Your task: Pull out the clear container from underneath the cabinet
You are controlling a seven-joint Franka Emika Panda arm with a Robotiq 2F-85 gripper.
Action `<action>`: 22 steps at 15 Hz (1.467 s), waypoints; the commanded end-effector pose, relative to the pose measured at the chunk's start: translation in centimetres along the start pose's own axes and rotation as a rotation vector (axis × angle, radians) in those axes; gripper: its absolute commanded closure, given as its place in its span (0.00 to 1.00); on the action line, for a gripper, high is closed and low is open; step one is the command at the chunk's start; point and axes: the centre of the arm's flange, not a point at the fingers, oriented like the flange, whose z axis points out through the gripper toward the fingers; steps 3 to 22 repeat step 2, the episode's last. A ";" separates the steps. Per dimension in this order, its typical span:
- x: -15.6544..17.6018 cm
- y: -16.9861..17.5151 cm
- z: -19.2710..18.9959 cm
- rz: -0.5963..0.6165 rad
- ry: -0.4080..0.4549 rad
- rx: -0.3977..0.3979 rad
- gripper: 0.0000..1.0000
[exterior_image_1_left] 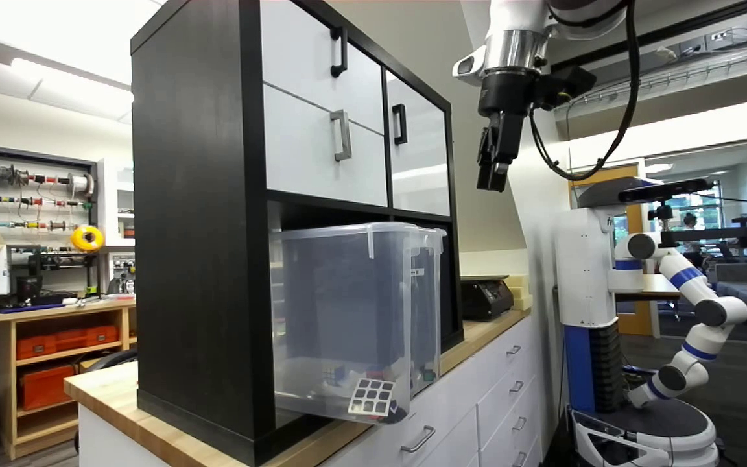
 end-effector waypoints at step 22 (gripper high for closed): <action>-0.1 0.1 0.2 0.022 -0.009 0.001 0.00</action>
